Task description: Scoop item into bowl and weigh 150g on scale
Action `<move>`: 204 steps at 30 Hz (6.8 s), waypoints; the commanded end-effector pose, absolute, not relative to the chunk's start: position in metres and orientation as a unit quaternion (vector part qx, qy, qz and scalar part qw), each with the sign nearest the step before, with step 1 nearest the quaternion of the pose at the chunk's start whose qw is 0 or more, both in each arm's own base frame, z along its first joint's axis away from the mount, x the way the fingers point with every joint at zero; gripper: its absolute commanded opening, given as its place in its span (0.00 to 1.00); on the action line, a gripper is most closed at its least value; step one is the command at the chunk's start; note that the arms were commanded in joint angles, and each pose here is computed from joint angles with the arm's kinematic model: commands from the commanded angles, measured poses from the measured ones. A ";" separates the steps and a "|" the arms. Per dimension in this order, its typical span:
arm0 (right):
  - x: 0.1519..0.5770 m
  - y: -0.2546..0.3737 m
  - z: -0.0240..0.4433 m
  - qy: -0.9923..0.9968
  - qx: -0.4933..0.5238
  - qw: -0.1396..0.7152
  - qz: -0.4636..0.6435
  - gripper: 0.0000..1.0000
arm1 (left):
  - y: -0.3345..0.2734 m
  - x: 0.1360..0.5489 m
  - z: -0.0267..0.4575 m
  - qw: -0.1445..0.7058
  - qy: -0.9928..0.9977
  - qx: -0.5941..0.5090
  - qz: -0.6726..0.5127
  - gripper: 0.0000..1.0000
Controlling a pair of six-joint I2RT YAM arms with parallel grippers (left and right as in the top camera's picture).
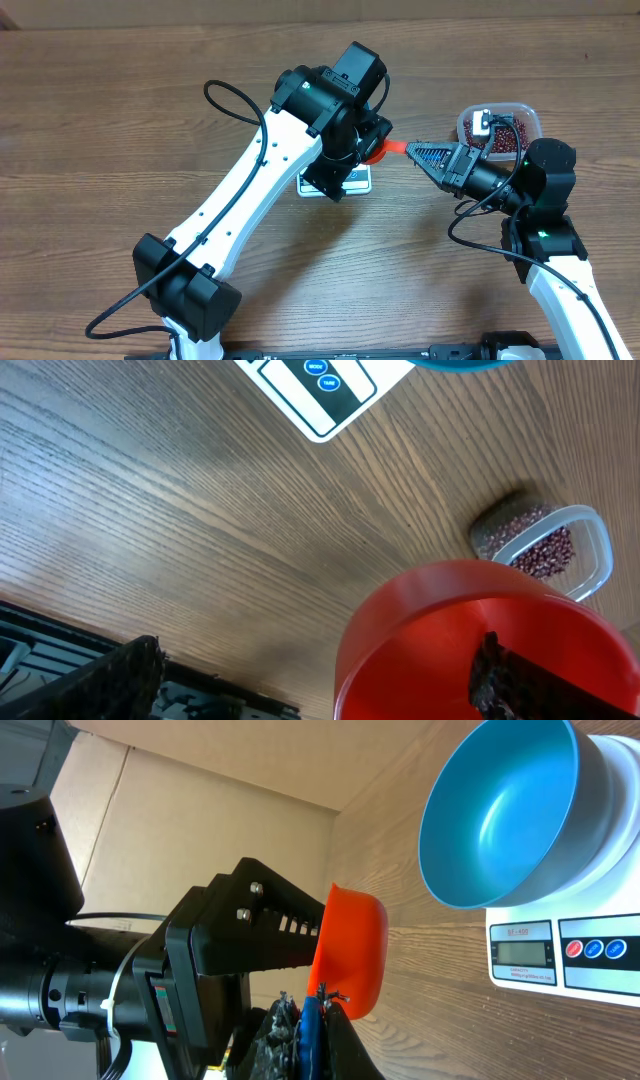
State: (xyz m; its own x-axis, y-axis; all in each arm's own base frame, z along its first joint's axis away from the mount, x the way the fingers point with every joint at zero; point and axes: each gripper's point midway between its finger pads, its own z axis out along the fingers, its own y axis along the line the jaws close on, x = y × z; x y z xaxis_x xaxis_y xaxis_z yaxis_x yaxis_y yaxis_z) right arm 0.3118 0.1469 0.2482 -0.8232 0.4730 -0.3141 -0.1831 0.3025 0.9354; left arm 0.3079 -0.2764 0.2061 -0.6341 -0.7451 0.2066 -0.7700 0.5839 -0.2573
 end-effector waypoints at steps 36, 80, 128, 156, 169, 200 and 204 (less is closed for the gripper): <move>0.300 0.119 0.240 0.815 0.097 0.295 0.489 0.04 | -0.207 0.296 0.307 -0.170 -0.968 -0.066 0.170 0.99; 0.258 0.047 0.280 0.919 0.152 0.293 0.216 0.04 | -0.238 0.299 0.187 -0.173 -0.974 -0.132 0.059 0.04; 0.251 0.057 0.279 0.920 0.140 0.275 0.243 0.04 | -0.279 0.319 0.116 -0.259 -0.931 -0.227 0.122 0.04; 0.248 0.056 0.276 0.925 0.128 0.272 0.233 0.04 | -0.261 0.363 0.052 -0.284 -0.943 -0.174 0.008 0.04; 0.246 0.049 0.271 0.930 0.133 0.269 0.212 0.04 | -0.263 0.364 0.048 -0.284 -0.943 -0.174 0.008 0.04; 0.245 0.047 0.270 0.932 0.135 0.267 0.203 0.04 | -0.261 0.370 0.023 -0.277 -0.941 -0.196 -0.017 0.04; 0.245 0.047 0.270 0.932 0.135 0.267 0.203 0.04 | -0.259 0.368 0.022 -0.273 -0.941 -0.198 -0.020 0.04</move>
